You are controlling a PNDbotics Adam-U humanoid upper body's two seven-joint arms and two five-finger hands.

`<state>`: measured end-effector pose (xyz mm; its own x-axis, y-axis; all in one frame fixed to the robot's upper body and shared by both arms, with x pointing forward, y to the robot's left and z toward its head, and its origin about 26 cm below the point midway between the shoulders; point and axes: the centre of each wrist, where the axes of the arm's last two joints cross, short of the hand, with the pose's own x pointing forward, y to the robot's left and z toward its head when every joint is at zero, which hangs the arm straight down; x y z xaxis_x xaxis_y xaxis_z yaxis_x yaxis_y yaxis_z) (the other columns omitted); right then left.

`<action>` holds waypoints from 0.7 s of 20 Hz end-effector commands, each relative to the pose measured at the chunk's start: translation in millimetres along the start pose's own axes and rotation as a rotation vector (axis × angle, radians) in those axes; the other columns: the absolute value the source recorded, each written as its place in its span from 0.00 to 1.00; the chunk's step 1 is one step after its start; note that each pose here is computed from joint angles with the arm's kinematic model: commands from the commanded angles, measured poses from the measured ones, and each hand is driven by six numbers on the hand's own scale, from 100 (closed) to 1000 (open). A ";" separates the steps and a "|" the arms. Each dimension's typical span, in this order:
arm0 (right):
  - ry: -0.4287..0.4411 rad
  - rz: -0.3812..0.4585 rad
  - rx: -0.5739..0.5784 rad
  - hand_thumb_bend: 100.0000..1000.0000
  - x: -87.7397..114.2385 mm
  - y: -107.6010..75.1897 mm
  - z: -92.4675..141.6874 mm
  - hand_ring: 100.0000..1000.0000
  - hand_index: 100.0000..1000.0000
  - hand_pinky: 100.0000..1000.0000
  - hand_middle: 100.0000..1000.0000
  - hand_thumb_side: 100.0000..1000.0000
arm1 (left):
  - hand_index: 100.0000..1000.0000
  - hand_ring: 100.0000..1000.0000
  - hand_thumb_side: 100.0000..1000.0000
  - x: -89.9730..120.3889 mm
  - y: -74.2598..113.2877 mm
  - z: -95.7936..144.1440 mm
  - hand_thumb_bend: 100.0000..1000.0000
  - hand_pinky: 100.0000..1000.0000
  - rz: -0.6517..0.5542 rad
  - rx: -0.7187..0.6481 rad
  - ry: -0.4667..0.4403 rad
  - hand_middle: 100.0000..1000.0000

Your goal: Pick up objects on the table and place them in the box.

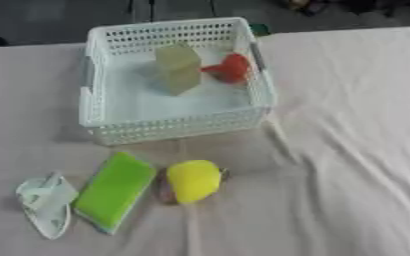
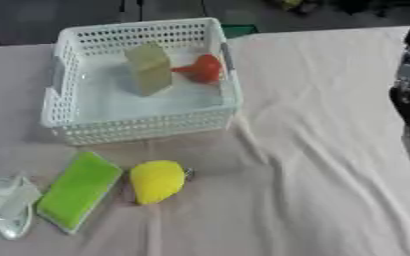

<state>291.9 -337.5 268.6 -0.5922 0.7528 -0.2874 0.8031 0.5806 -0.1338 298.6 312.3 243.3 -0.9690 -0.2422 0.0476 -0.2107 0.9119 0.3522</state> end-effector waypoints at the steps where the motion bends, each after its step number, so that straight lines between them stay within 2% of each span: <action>1: -0.066 -0.026 0.040 0.06 -1.3 -5.7 -14.7 0.79 0.90 0.76 0.75 1.00 | 1.00 1.00 0.88 3.4 7.3 -7.1 0.00 1.00 -0.070 -0.065 0.000 0.95; 2: -0.062 -0.028 0.069 0.06 -1.2 -5.6 -15.5 0.79 0.90 0.76 0.75 1.00 | 1.00 1.00 0.88 3.5 7.4 -7.1 0.00 1.00 -0.083 -0.076 0.004 0.95; 3: -0.059 -0.029 0.099 0.13 -1.1 -5.6 -16.2 0.79 0.91 0.77 0.76 1.00 | 1.00 1.00 0.88 3.6 7.7 -6.7 0.00 1.00 -0.096 -0.088 0.008 0.95; 4: -0.057 -0.030 0.134 0.13 -0.9 -5.3 -16.8 0.79 0.91 0.77 0.76 1.00 | 1.00 1.00 0.88 3.7 8.2 -6.0 0.00 1.00 -0.111 -0.102 0.013 0.95; 5: -0.059 -0.030 0.169 0.20 -0.9 -5.4 -17.7 0.79 0.92 0.77 0.77 1.00 | 1.00 1.00 0.88 3.8 8.7 -5.3 0.00 1.00 -0.127 -0.116 0.017 0.95; 6: -0.064 -0.028 0.210 0.20 -0.8 -5.2 -19.0 0.79 0.92 0.77 0.77 1.00 | 1.00 1.00 0.88 3.9 9.2 -4.3 0.00 1.00 -0.144 -0.132 0.022 0.95; 7: -0.071 -0.025 0.248 0.27 -0.7 -5.0 -20.7 0.79 0.93 0.78 0.78 1.00 | 1.00 1.00 0.89 4.0 9.0 -3.4 0.00 1.00 -0.158 -0.144 0.026 0.95; 11: -0.118 -0.029 0.397 0.32 1.7 -1.1 -30.4 0.80 0.94 0.79 0.79 1.00 | 1.00 1.00 0.90 4.0 5.5 -1.9 0.00 1.00 -0.191 -0.177 0.036 0.95; 14: -0.141 -0.040 0.467 0.35 3.1 1.1 -36.2 0.81 0.94 0.79 0.79 1.00 | 1.00 1.00 0.90 4.0 3.5 -2.0 0.00 1.00 -0.203 -0.191 0.038 0.95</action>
<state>293.5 -324.2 289.4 -0.6388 0.6833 -0.3534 0.7376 0.4133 -0.5341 297.2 312.4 237.2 -0.9083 -0.4173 0.0292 -0.3462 0.7889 0.5077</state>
